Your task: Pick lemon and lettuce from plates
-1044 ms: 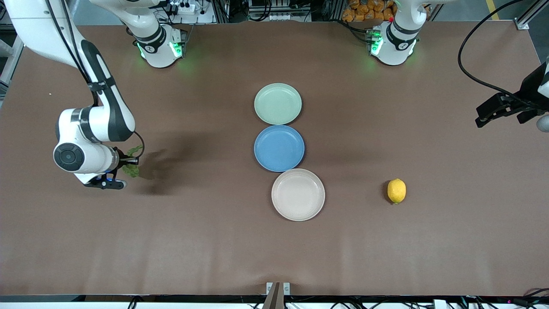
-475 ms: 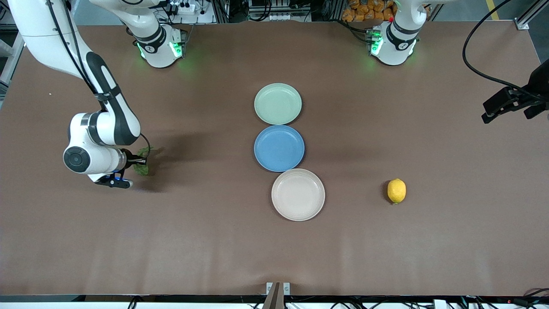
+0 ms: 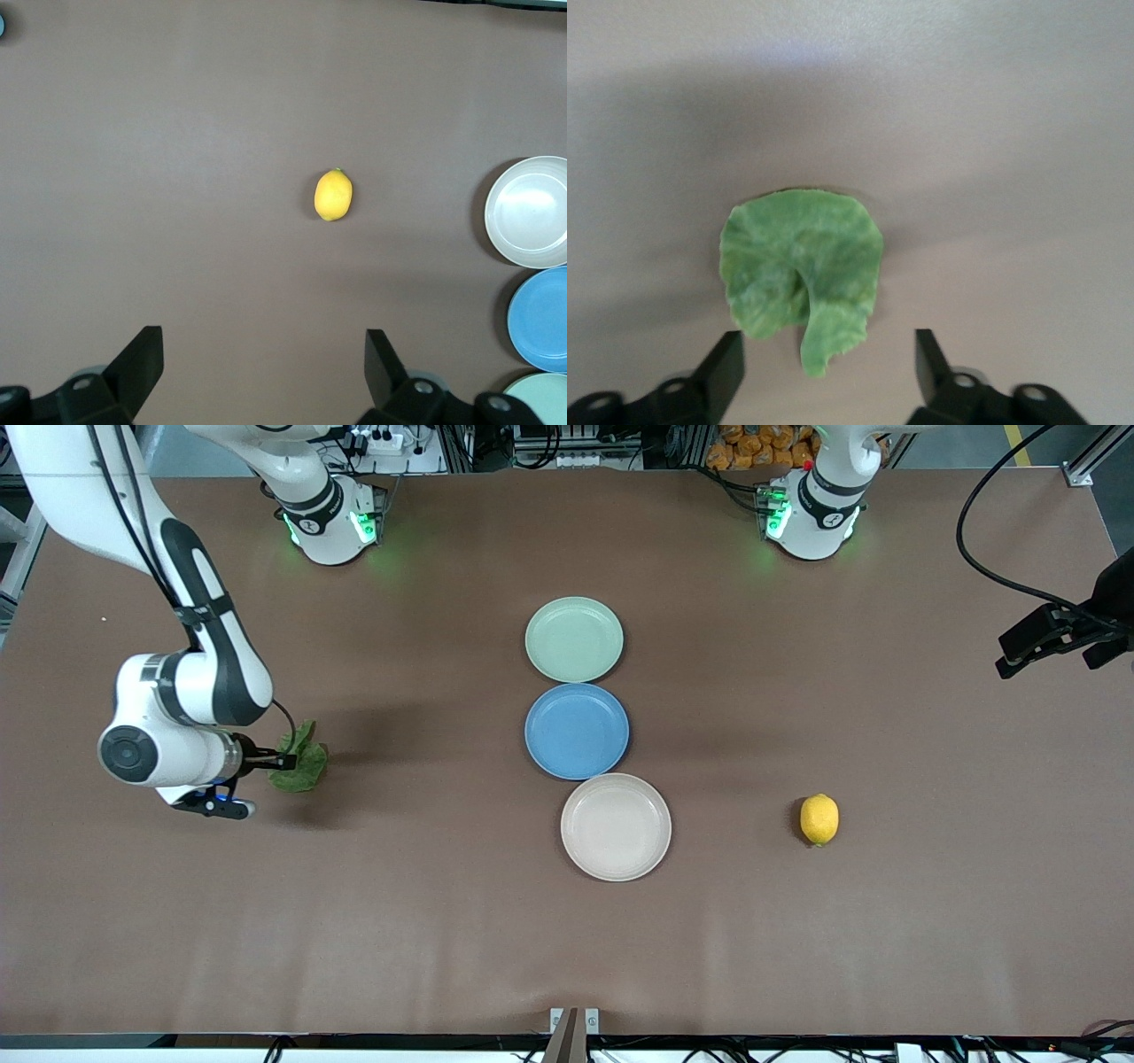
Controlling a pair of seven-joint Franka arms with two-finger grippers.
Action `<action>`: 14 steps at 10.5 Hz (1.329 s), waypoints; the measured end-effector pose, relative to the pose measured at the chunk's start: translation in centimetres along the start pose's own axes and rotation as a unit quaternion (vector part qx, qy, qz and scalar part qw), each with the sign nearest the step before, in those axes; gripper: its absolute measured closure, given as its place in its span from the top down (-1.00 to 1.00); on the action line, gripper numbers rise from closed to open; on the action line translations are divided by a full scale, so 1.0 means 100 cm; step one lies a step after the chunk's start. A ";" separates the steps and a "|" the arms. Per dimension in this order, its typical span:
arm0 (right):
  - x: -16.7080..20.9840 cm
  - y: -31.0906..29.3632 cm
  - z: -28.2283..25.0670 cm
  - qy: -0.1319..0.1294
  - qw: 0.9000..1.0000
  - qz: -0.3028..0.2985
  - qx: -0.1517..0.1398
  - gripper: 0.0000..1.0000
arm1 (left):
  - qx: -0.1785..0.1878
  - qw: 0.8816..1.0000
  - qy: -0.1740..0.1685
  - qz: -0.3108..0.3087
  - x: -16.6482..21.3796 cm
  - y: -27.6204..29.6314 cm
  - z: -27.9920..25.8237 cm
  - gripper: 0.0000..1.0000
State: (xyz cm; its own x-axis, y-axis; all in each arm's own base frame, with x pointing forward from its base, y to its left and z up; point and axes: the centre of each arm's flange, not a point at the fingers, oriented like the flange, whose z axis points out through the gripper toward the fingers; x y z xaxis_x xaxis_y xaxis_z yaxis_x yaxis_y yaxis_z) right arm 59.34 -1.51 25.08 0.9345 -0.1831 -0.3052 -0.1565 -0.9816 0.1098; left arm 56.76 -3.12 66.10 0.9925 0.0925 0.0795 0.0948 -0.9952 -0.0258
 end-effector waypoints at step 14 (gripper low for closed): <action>-0.049 -0.034 -0.271 0.121 0.991 -0.052 0.012 1.00 | 0.002 1.000 -0.003 -0.018 0.002 -0.020 0.001 1.00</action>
State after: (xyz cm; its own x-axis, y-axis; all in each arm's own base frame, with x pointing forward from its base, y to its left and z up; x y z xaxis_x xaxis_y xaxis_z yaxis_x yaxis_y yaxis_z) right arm 63.95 4.18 51.80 0.9949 -0.0649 -0.0776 -0.0598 -0.9960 0.0658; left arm 56.74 -1.14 66.12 0.9889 0.1283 0.0753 0.1307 -0.9910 -0.0280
